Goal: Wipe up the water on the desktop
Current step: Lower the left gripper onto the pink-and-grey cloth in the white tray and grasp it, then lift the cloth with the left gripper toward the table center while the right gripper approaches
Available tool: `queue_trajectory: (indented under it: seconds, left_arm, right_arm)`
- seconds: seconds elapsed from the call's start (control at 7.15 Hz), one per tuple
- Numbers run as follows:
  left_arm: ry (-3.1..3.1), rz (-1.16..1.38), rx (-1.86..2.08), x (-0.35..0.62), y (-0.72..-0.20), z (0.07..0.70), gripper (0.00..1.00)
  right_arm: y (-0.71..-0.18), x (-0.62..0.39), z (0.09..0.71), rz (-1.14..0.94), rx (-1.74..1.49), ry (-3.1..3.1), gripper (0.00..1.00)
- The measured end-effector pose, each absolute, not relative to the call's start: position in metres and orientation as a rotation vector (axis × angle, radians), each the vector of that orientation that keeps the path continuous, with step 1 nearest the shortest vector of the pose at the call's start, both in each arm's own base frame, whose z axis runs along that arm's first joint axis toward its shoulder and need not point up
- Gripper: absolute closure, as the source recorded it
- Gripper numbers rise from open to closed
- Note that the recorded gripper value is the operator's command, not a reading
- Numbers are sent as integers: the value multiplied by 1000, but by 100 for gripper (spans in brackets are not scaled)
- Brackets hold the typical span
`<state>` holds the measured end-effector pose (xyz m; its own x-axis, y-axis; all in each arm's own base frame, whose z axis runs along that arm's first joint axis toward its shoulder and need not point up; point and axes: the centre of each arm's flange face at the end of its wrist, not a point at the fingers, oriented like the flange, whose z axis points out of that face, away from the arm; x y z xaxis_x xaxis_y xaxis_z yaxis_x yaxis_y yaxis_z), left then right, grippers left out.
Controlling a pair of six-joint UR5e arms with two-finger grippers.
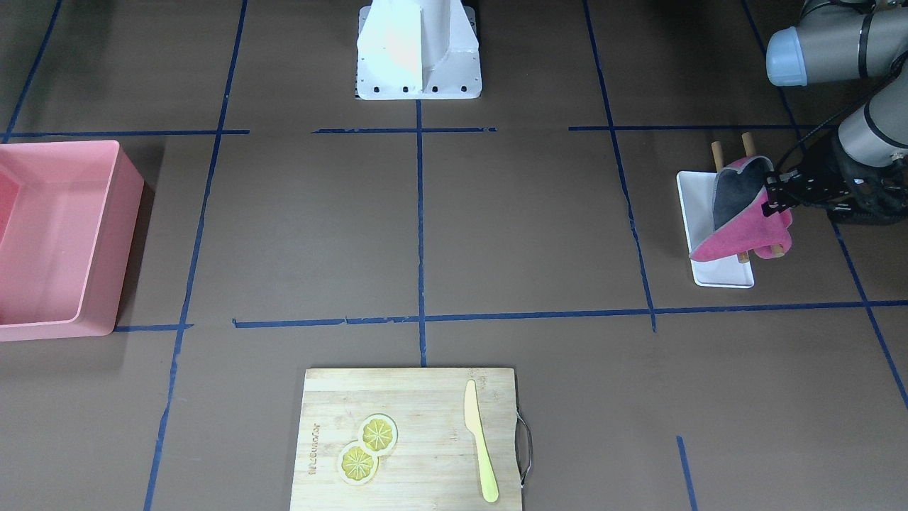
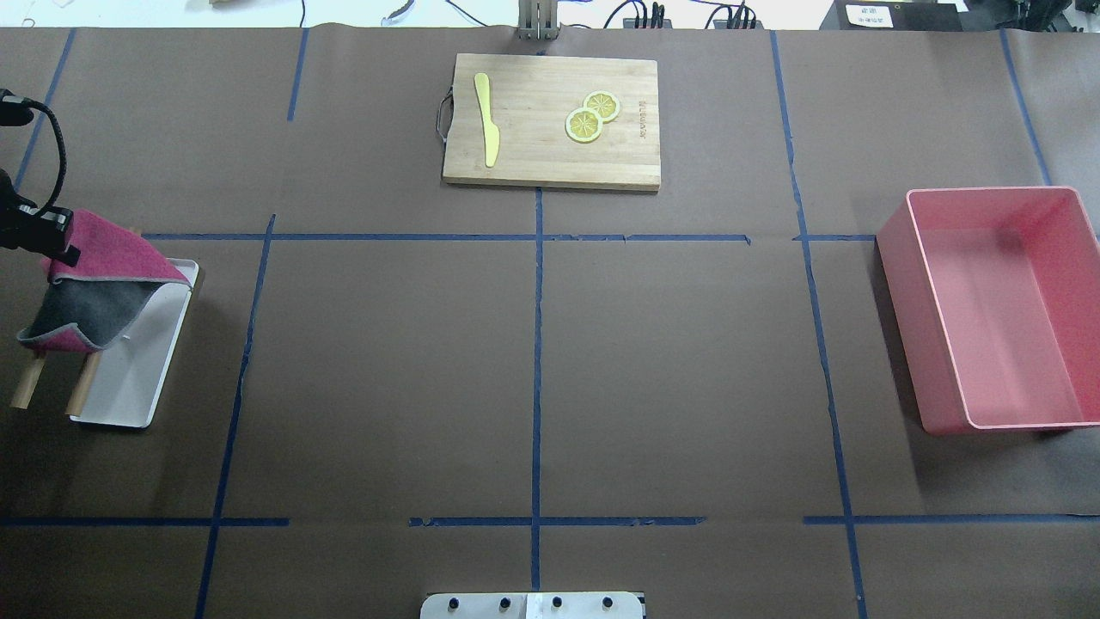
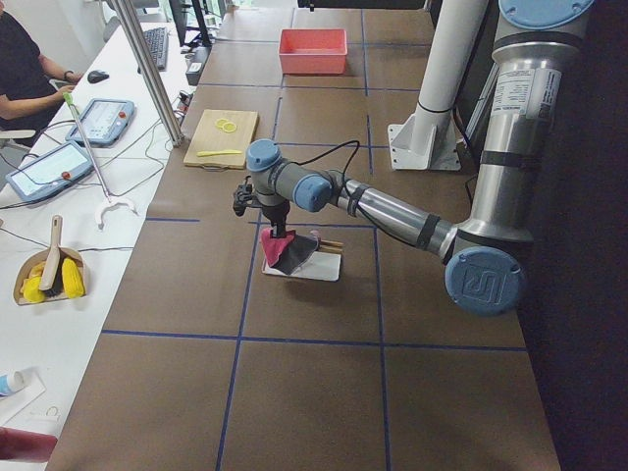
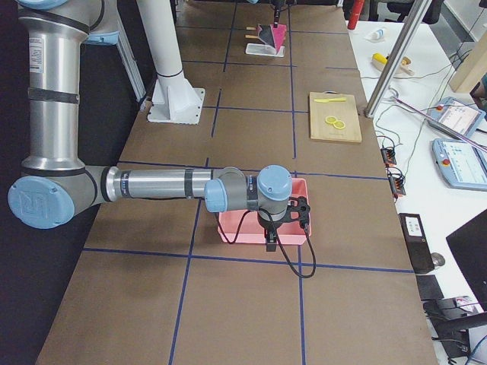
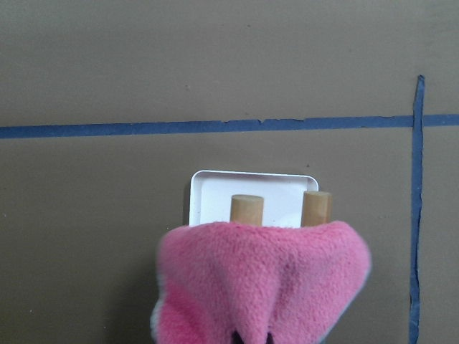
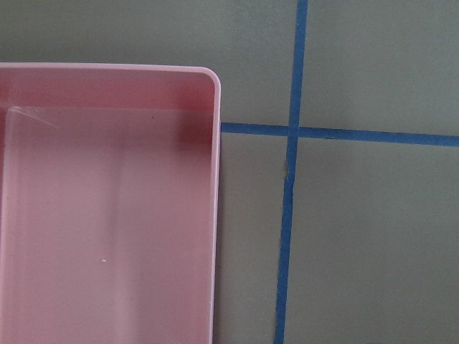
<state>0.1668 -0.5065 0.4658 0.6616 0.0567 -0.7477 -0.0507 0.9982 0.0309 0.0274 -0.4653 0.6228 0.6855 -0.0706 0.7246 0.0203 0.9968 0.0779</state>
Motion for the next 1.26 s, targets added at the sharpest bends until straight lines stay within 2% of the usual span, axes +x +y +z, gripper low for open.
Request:
queue_trajectory:
  seconds: [0.42,0.7,1.26]
  left_arm:
    - [897,-12,37,165,-499,413,100]
    - [982,-137,7,186,-508,345,100]
    - [1069,-259,-119,317,-486,221,100]
  right_arm:
    - [-463,23,618,-96,146,-828,0]
    - [-463,-3,605,-151,178,-897,0]
    - [-462,-109,536,-111,329,-1042,0]
